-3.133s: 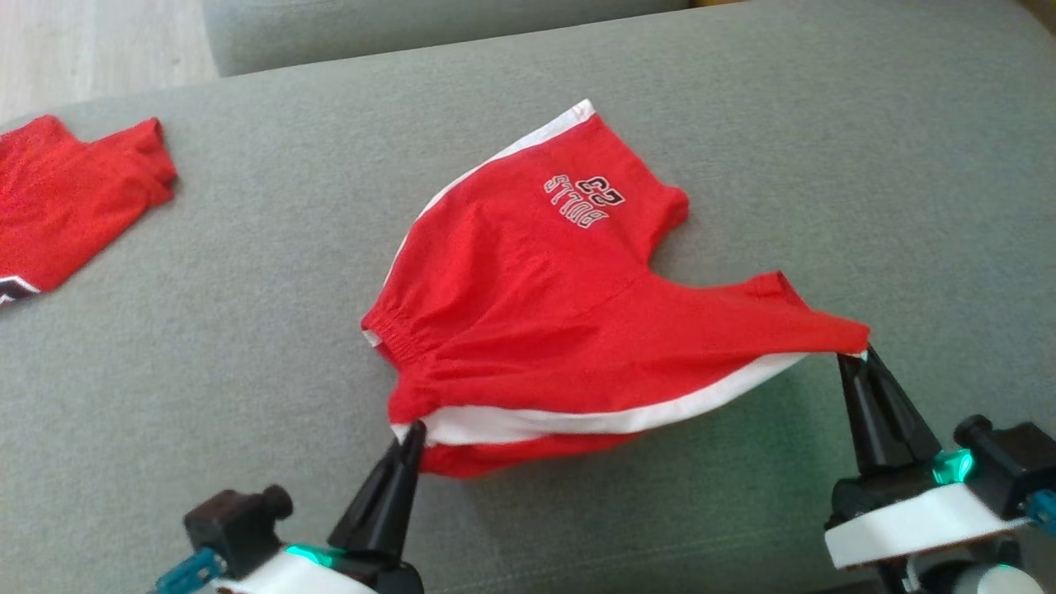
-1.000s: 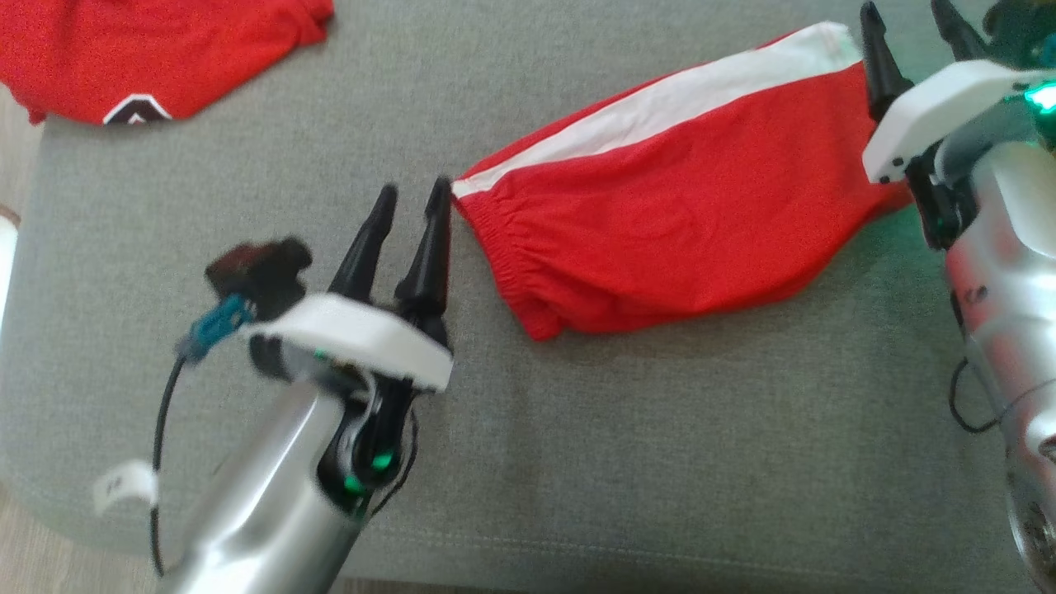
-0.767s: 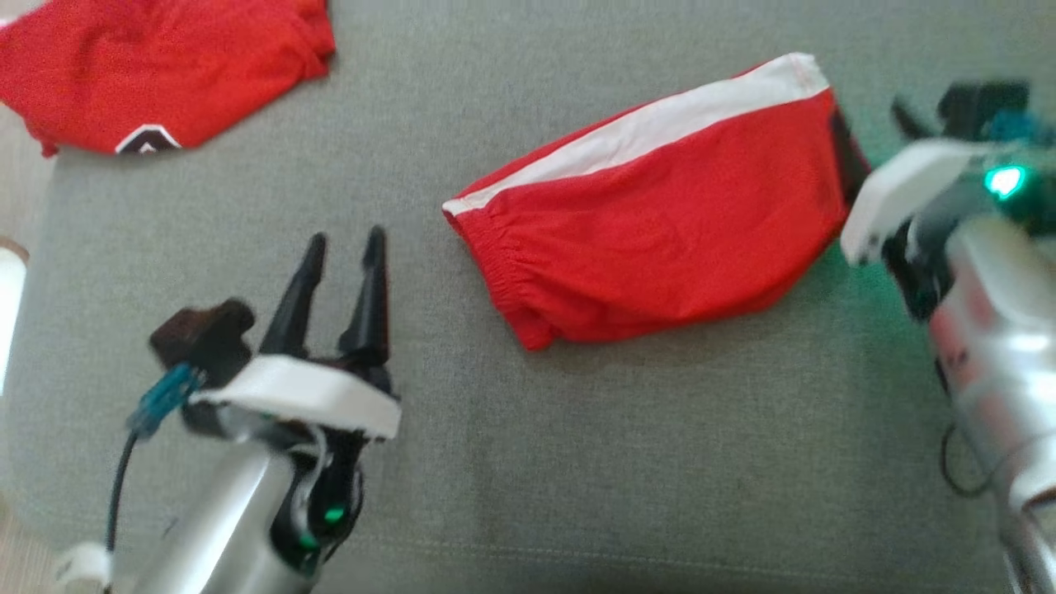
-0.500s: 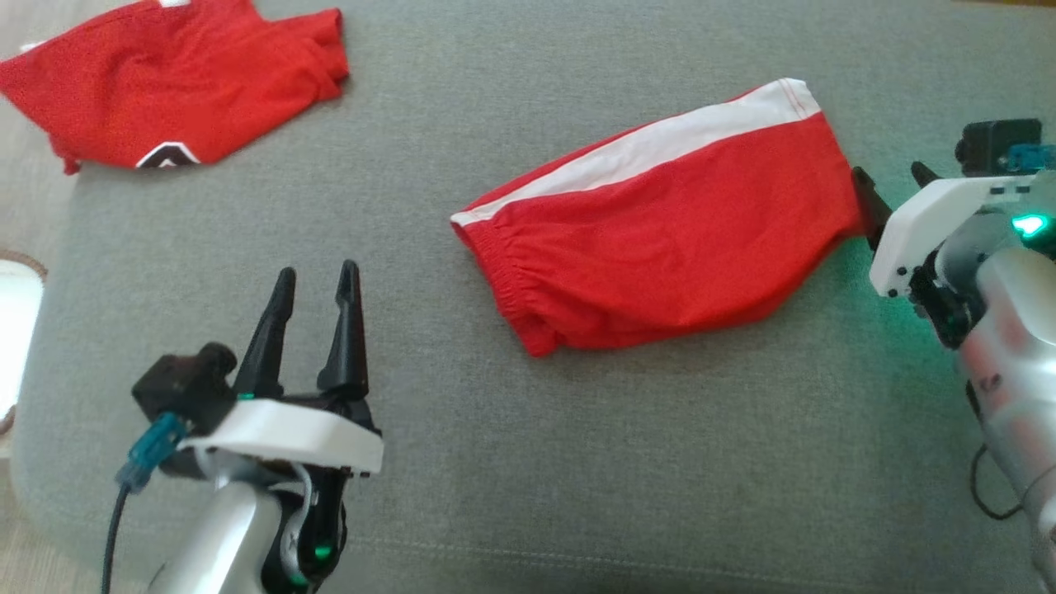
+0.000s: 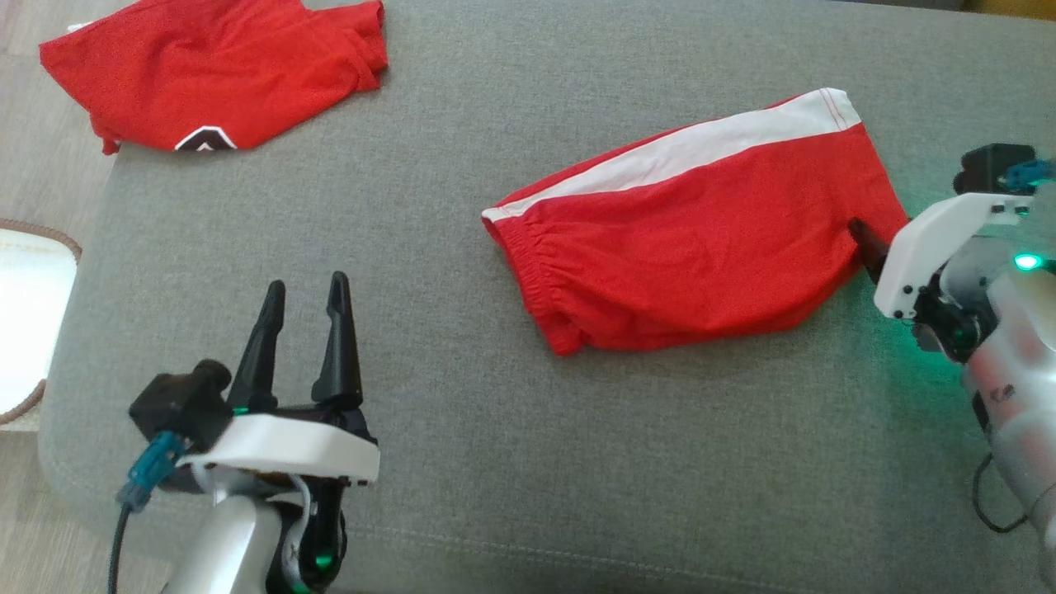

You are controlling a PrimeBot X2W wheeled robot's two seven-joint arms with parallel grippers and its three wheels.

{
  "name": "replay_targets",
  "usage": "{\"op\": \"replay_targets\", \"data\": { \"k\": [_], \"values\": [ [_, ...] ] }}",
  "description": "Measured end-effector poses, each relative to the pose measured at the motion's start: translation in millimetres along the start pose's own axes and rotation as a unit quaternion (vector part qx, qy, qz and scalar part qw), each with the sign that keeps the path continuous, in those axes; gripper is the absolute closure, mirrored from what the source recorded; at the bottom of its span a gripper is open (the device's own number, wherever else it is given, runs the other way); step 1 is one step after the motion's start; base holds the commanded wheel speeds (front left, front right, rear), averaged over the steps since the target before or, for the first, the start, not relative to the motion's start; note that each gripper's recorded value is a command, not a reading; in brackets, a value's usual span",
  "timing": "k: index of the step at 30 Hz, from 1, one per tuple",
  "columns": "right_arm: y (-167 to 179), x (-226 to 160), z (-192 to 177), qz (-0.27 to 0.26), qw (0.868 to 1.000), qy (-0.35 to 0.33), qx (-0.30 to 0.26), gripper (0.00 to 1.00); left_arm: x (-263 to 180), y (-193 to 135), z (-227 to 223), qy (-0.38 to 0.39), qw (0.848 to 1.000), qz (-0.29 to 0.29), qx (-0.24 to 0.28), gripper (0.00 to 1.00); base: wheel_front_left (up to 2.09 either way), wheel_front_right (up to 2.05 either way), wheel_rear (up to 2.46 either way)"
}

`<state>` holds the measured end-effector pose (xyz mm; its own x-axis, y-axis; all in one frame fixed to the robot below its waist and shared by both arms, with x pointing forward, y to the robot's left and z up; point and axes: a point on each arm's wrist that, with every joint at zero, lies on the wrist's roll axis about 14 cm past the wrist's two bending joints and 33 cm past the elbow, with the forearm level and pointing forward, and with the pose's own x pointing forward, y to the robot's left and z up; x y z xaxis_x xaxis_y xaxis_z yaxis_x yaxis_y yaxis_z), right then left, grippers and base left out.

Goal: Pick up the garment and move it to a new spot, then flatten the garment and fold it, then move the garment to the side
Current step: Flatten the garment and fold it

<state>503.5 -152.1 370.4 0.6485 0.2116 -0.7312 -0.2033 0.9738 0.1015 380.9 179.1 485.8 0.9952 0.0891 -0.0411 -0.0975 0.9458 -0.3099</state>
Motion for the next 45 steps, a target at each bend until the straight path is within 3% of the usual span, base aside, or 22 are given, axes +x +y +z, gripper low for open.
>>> {"op": "replay_targets", "data": {
  "k": [2, 4, 5, 7, 9, 20, 25, 34, 41, 45],
  "values": [
    [4, -1, -1, 0.006, 1.000, 0.006, 0.000, 0.01, 1, 1, 1, -0.003, 1.000, 0.000, 0.000, 0.00, 0.00, 0.00, 0.00],
    [6, -1, -3, 0.011, 1.000, 0.011, -0.003, 0.31, 0, 0, 0, -0.001, 1.000, -0.001, 0.001, 0.00, 0.00, 0.00, 0.00],
    [7, -2, -5, 0.012, 1.000, 0.012, -0.003, 0.51, 0, -1, -2, 0.001, 1.000, -0.002, 0.001, 0.00, 0.00, 0.00, 0.00],
    [7, -3, -6, 0.014, 1.000, 0.011, -0.002, 0.69, -1, -1, -5, 0.004, 1.000, -0.002, 0.002, 0.00, 0.00, 0.00, 0.00],
    [7, -5, -4, 0.014, 1.000, 0.000, -0.002, 1.00, 1, -3, -6, 0.005, 1.000, -0.005, 0.002, 0.00, 0.00, 0.00, 0.00],
    [-11, -28, -12, -0.004, 0.997, -0.070, 0.036, 1.00, 11, -30, -9, 0.005, 0.999, -0.051, 0.000, 0.00, 0.00, 0.00, 0.00],
    [-36, -52, -32, -0.033, 0.989, -0.116, 0.082, 1.00, 15, -56, -16, 0.013, 0.996, -0.089, -0.004, 0.00, 0.00, 0.00, 0.00],
    [-51, -78, -57, -0.062, 0.975, -0.156, 0.148, 1.00, 21, -88, -26, 0.026, 0.990, -0.136, -0.012, 0.00, 0.00, 0.00, 0.00],
    [-47, -81, -57, -0.061, 0.970, -0.173, 0.161, 1.00, 19, -88, -22, 0.021, 0.991, -0.135, -0.011, 0.00, 0.00, 0.00, 0.00],
    [-33, -81, -35, -0.042, 0.969, -0.202, 0.140, 1.00, 16, -79, -16, 0.013, 0.992, -0.123, -0.009, 0.00, 0.00, 0.00, 0.00]
  ]
}}
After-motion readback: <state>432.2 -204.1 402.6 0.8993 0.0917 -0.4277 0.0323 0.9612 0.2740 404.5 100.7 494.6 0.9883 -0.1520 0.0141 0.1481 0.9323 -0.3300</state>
